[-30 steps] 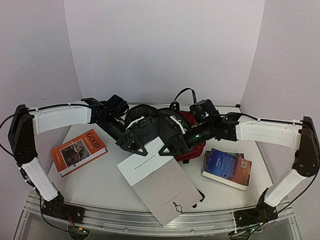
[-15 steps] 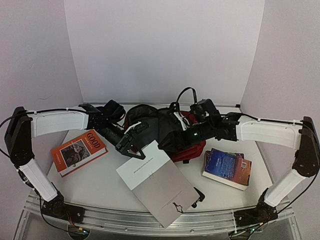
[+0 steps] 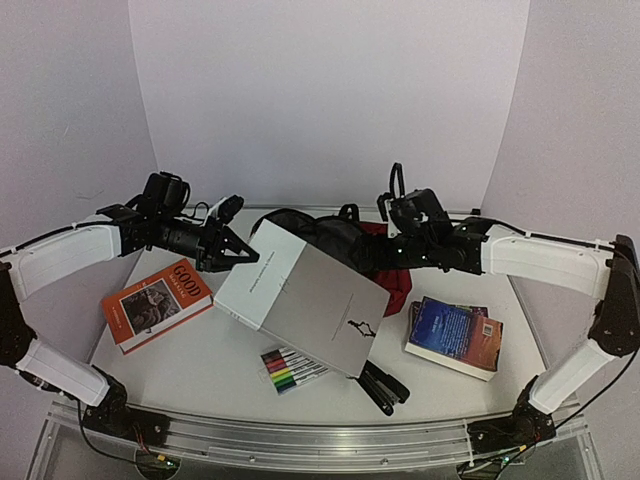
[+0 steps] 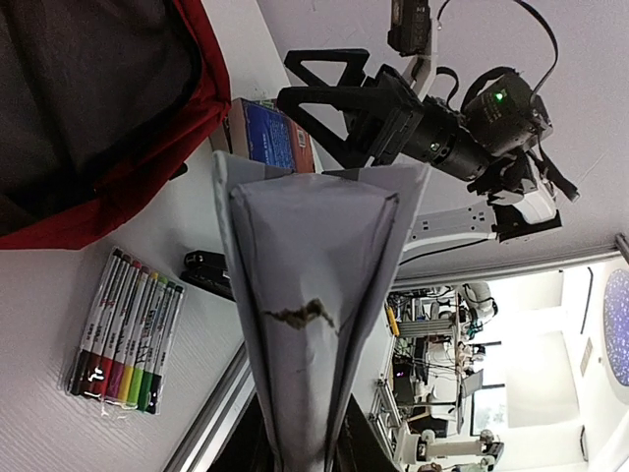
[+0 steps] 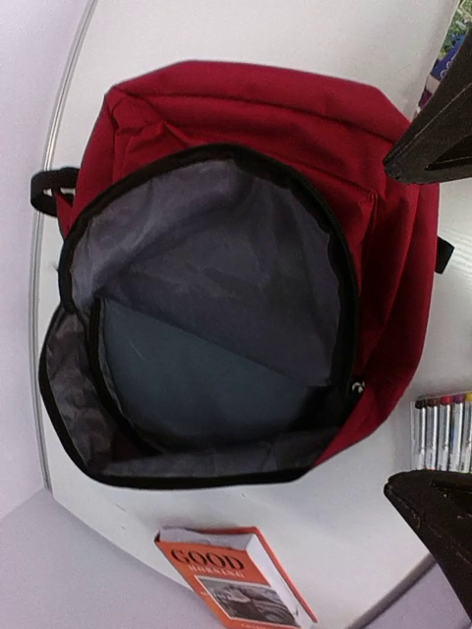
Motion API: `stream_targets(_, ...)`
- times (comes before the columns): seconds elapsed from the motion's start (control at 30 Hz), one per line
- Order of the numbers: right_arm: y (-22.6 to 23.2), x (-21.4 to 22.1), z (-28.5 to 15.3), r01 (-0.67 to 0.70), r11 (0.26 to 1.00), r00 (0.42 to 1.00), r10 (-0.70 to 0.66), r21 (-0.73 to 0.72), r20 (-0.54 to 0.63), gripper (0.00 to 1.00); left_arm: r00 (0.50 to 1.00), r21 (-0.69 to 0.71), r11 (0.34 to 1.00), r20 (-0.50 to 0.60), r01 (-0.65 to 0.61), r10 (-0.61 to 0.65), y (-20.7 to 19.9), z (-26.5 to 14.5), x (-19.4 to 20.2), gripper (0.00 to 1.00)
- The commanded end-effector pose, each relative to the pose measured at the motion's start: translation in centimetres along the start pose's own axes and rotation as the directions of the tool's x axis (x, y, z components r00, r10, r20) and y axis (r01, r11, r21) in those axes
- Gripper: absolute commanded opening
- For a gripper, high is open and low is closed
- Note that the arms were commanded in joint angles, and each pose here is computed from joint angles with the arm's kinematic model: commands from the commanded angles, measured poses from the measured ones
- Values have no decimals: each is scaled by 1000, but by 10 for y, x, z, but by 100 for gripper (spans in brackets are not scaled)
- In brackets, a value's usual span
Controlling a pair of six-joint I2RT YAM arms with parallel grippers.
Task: Pack the student bag
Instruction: Pick up the book from the center of the board, then place the book in the student bag.
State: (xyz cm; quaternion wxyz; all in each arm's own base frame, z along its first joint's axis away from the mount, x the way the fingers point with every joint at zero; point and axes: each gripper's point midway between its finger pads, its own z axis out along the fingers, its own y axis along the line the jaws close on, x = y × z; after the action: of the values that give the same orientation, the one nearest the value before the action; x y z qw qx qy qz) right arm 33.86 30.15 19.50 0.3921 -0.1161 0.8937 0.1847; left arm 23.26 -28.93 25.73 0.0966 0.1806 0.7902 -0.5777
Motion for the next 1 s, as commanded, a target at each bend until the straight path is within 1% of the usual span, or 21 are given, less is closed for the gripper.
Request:
stream_targets(0.0, -26, -22, 6, -45, 982, 996, 31, 182, 79, 98, 992, 0, 999, 121, -34, 34, -25, -24, -35, 8)
stream_targets(0.2, -41, -24, 40, -61, 971, 997, 51, 229, 50, 98, 962, -82, 997, 273, 17, 6, 3, -67, -64, 8)
stream_targets(0.37, -56, -22, 72, -65, 964, 998, 64, 259, 12, 98, 935, -125, 991, 353, 50, -2, 24, -88, -73, 8)
stream_targets(0.5, -64, -19, 92, -79, 965, 996, 87, 248, -19, 92, 913, -170, 981, 407, 94, -17, 43, -99, -75, 8)
stream_targets(0.67, -70, -7, 119, -75, 963, 994, 93, 260, -59, 88, 875, -261, 957, 485, 123, 20, 63, -113, -78, 9)
stream_targets(0.73, -74, 0, 130, -75, 960, 992, 99, 269, -78, 85, 861, -283, 949, 508, 138, 26, 72, -116, -78, 10)
stream_targets(0.87, -72, 4, 142, -77, 964, 990, 104, 256, -95, 72, 838, -268, 951, 545, 156, 17, 78, -118, -79, 10)
stream_targets(0.9, -70, 3, 143, -79, 965, 990, 106, 248, -95, 67, 832, -266, 951, 554, 160, 15, 79, -118, -80, 10)
stream_targets(0.97, -66, -3, 142, -86, 969, 991, 108, 232, -85, 50, 820, -264, 949, 572, 171, 12, 82, -121, -81, 10)
